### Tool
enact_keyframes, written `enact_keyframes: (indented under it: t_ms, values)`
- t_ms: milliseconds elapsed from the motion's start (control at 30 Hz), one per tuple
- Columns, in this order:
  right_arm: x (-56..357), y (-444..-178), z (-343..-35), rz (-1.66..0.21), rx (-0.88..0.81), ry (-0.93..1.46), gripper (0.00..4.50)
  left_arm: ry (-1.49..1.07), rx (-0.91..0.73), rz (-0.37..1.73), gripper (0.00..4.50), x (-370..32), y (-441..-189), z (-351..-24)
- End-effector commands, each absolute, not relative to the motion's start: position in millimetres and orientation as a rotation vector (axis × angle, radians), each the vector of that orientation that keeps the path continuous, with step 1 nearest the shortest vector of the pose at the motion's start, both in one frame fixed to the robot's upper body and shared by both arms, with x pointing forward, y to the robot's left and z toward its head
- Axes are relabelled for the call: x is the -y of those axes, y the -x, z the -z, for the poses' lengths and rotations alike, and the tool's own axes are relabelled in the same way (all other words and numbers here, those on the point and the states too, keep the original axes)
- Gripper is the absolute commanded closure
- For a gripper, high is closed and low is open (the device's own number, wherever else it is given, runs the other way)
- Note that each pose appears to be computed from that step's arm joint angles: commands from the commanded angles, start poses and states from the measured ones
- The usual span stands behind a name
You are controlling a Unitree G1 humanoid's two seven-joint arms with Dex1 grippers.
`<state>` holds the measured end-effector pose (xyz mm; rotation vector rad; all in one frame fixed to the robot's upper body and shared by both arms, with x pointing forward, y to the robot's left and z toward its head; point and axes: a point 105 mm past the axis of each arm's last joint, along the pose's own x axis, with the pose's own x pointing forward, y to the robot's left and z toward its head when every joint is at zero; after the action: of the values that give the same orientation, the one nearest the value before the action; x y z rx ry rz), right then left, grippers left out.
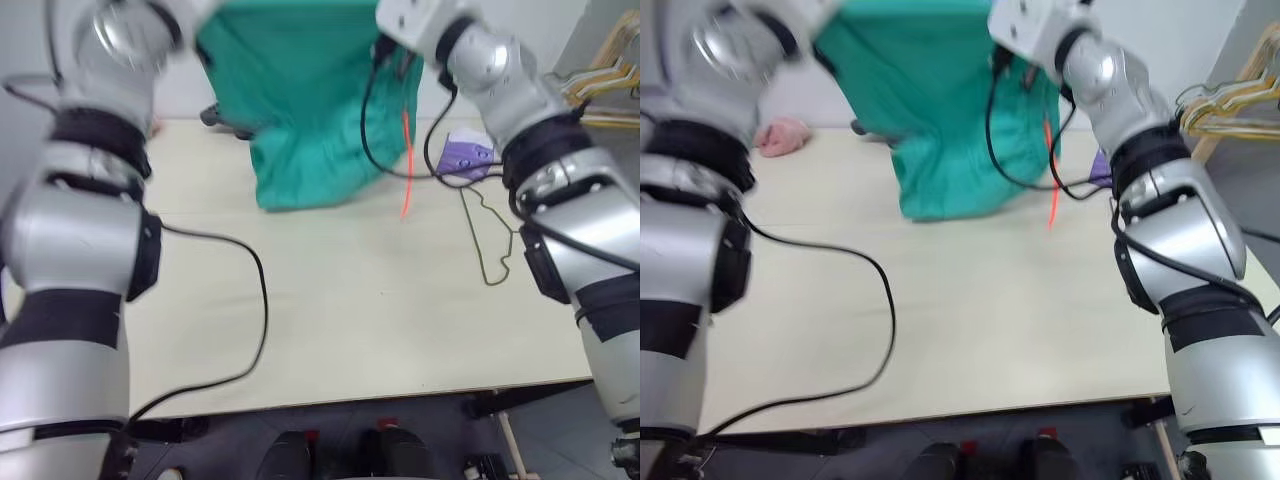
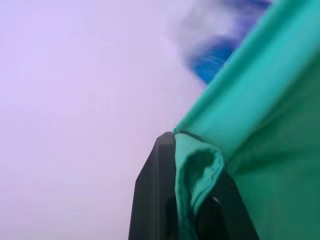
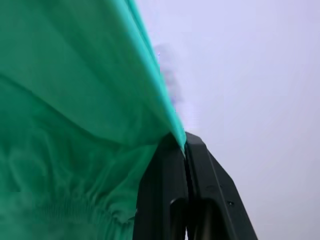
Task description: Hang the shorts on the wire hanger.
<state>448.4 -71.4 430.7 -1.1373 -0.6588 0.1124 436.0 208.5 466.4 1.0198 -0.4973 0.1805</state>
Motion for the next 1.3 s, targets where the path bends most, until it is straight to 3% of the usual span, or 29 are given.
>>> enact_keyframes:
  t_ms: [33, 133, 267, 367, 433, 533, 633, 733, 867, 1033, 1233, 1300]
  values:
    - [104.4, -439.9, -460.5, 0.046, 0.718, 1.105, 4.50, -1.033, 0.560, -0.499, 4.49, -272.0, -393.8, -515.3]
    - [87.2, -446.4, -432.6, -0.097, 0.701, 1.106, 4.50, -1.048, 0.550, -0.432, 4.49, -268.6, -394.4, -514.5]
    - [71.9, -454.4, -383.6, -0.307, 0.631, 1.070, 4.50, -1.018, 0.374, -0.198, 4.49, -268.6, -424.4, -455.1]
    - [52.7, -450.9, -309.7, -0.621, 0.528, 1.046, 4.50, -0.948, 0.115, 0.098, 4.49, -277.6, -443.9, -361.7]
    - [48.8, -441.2, -265.5, -0.792, 0.458, 1.039, 4.50, -0.903, -0.010, 0.272, 4.49, -278.3, -442.5, -314.3]
    - [58.6, -415.8, -198.7, -0.994, 0.313, 1.006, 4.50, -0.824, -0.196, 0.557, 4.49, -275.8, -420.1, -245.7]
    - [68.9, -396.1, -170.4, -1.056, 0.226, 1.002, 4.50, -0.807, -0.328, 0.742, 4.49, -266.9, -384.6, -208.3]
    - [74.3, -367.2, -144.3, -1.127, 0.153, 0.994, 4.50, -0.761, -0.583, 1.070, 4.49, -254.1, -307.0, -164.9]
    - [73.2, -343.8, -135.9, -1.161, 0.107, 0.949, 4.50, -0.715, -0.753, 1.207, 4.49, -252.1, -260.1, -152.5]
    - [73.1, -306.8, -118.4, -1.271, 0.018, 0.902, 4.50, -0.711, -0.855, 1.279, 4.49, -250.1, -238.2, -143.1]
    - [85.7, -265.2, -99.6, -1.381, -0.149, 0.860, 4.50, -0.711, -0.850, 1.309, 4.49, -239.5, -231.7, -132.1]
    - [92.9, -256.6, -94.4, -1.381, -0.199, 0.842, 4.50, -0.673, -0.886, 1.374, 4.49, -233.3, -216.3, -127.5]
